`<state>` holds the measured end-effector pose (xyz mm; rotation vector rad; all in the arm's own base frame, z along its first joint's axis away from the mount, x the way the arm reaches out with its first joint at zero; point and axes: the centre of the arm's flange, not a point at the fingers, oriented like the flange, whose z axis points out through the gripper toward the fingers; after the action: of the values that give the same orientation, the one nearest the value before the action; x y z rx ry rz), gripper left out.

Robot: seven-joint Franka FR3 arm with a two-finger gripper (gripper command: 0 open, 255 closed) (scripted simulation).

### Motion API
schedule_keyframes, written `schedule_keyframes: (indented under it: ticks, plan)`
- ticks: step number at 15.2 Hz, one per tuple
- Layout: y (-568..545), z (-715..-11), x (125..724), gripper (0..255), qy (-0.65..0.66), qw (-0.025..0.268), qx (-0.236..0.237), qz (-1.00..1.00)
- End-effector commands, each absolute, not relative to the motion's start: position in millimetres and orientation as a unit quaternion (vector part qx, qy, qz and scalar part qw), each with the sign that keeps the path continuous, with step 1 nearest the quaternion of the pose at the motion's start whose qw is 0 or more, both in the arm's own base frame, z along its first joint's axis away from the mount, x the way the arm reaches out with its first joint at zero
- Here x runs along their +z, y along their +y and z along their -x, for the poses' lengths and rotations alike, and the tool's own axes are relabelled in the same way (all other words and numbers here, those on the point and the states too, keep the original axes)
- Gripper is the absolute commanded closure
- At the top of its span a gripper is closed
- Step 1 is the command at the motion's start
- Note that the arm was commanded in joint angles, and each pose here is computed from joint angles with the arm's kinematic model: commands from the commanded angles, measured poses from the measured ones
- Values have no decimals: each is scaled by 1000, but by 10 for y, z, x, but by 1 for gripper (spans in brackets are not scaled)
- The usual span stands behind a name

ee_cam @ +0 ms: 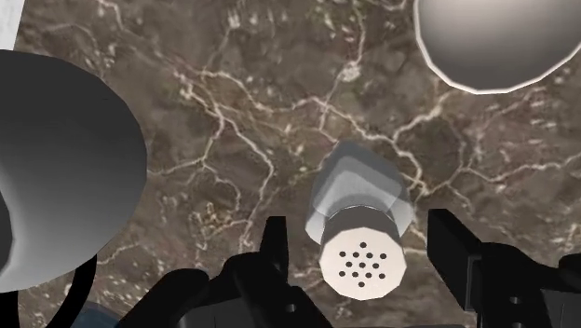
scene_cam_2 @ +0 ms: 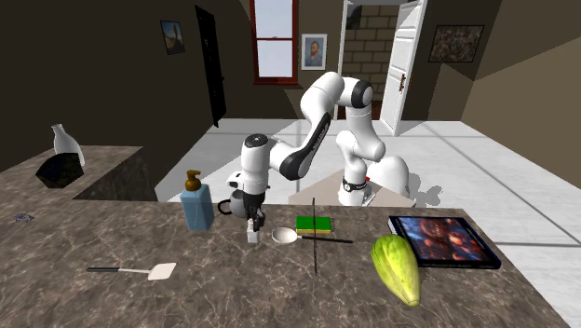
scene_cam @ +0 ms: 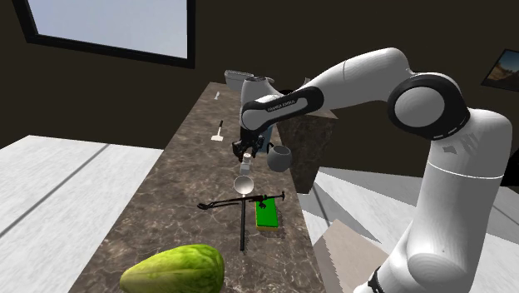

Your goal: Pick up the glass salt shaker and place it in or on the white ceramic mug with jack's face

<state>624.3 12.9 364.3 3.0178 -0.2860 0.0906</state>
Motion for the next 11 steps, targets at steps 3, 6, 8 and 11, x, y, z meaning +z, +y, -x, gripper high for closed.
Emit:
schedule_keyframes:
  ticks: [3, 6, 8, 11]
  plan:
    - [129, -6243, 3642, 255, -94, 54, 30, -994]
    - [129, -6242, 3642, 255, -94, 54, 30, -994]
    - [129, -6243, 3643, 255, -94, 54, 30, -994]
    - [129, -6242, 3748, 255, -94, 54, 30, -994]
